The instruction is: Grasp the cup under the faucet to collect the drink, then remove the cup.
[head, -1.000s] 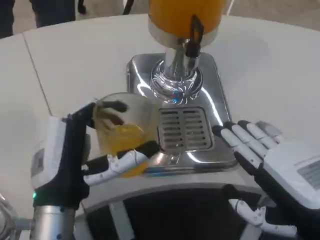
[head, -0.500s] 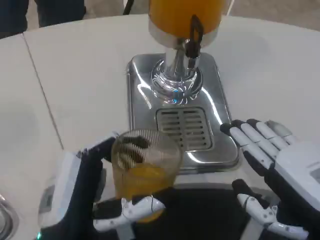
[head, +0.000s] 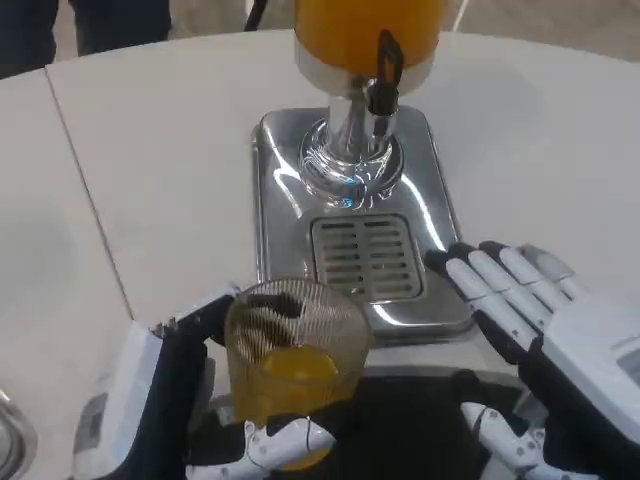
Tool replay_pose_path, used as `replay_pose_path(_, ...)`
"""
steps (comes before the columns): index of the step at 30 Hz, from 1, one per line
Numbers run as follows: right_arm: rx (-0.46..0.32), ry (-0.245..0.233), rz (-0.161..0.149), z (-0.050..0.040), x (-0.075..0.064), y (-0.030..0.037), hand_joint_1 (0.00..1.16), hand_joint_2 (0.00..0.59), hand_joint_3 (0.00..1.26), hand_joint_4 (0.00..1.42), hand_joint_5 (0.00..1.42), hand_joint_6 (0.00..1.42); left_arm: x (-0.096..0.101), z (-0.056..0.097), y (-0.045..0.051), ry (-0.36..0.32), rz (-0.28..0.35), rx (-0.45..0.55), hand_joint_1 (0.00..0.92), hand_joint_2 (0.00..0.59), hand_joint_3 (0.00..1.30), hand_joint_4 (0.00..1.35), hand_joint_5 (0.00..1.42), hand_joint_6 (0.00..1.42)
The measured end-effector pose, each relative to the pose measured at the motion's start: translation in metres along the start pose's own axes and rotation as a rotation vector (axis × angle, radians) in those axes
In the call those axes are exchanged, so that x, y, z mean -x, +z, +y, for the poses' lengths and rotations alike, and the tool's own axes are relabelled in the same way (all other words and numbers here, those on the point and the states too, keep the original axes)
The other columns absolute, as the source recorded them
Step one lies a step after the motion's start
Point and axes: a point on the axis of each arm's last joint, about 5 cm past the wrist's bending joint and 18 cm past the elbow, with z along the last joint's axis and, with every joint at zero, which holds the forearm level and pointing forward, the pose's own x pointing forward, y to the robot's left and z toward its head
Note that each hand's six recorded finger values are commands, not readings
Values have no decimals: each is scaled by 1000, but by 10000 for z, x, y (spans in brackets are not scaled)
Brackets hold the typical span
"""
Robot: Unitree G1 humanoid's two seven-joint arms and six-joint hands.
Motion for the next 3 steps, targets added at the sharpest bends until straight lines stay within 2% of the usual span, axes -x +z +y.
replay_pose_path(3, -2, 5, 4, 7, 9, -1, 80, 566, 0, 0, 0, 0, -1, -6, 18, 8, -3, 4, 660, 27, 1114, 1059, 1373, 1424)
